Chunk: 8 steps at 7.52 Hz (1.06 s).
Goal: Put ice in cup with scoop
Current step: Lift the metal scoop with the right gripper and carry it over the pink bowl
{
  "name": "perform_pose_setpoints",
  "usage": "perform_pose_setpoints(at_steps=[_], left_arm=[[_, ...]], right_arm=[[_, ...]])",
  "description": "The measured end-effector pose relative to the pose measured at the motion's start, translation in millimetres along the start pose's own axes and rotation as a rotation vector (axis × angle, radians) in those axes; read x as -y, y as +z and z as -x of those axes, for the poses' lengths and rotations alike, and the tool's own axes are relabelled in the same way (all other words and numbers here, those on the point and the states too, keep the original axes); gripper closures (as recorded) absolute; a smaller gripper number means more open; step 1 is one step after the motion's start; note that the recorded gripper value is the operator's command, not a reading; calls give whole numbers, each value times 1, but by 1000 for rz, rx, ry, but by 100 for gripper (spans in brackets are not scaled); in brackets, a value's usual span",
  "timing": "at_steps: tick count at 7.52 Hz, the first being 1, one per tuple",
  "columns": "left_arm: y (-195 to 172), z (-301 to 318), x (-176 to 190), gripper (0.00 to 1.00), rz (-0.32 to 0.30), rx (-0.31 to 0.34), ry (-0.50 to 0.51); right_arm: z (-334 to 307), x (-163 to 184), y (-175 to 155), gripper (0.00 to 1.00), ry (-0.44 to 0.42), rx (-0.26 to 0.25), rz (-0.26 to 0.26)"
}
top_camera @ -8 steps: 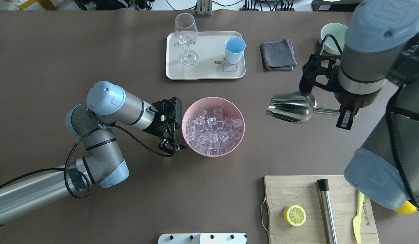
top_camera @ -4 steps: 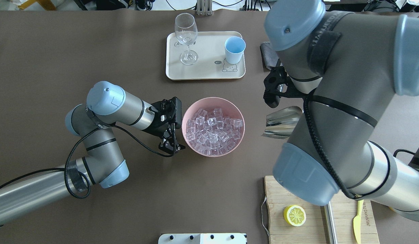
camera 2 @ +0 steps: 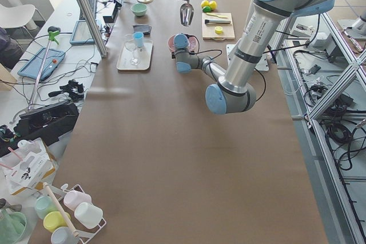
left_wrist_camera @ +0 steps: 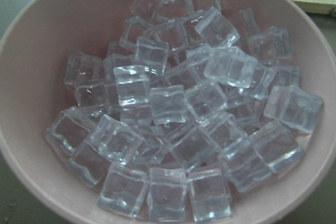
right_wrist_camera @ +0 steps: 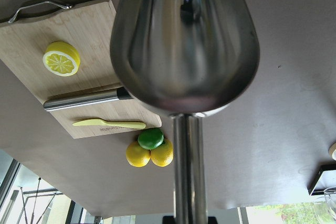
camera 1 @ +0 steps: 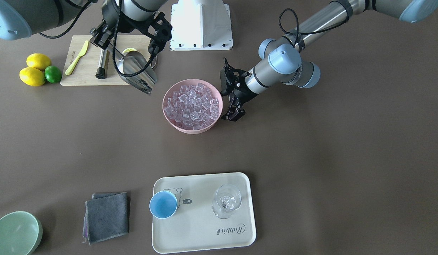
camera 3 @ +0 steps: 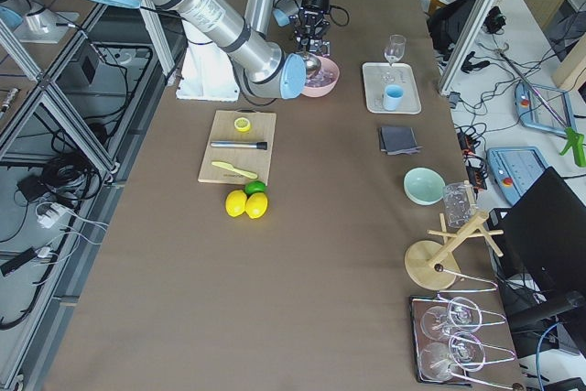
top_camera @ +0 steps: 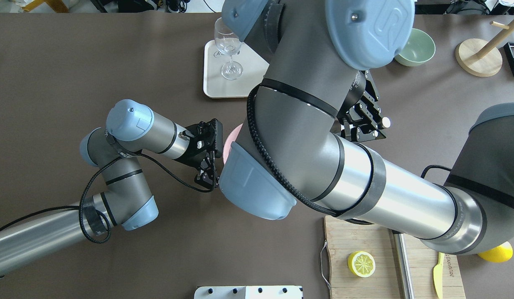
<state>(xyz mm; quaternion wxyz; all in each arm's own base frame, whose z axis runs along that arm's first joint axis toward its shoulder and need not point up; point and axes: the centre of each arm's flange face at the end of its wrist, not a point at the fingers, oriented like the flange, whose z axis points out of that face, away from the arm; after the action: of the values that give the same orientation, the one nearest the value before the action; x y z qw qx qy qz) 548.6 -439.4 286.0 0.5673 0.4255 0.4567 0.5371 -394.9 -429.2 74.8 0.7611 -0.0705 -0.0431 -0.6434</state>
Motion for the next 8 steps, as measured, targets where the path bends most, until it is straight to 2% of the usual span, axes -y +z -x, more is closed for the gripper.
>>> perform_pose_setpoints(at_steps=[3,8], left_arm=[[0,0,-1,2,0,1,0],[1,-1,-5,2,1,-1,0]], right_arm=[[7,38,-1,100,-42,-49,-18],[12,96,22,100,-94,-122,46]])
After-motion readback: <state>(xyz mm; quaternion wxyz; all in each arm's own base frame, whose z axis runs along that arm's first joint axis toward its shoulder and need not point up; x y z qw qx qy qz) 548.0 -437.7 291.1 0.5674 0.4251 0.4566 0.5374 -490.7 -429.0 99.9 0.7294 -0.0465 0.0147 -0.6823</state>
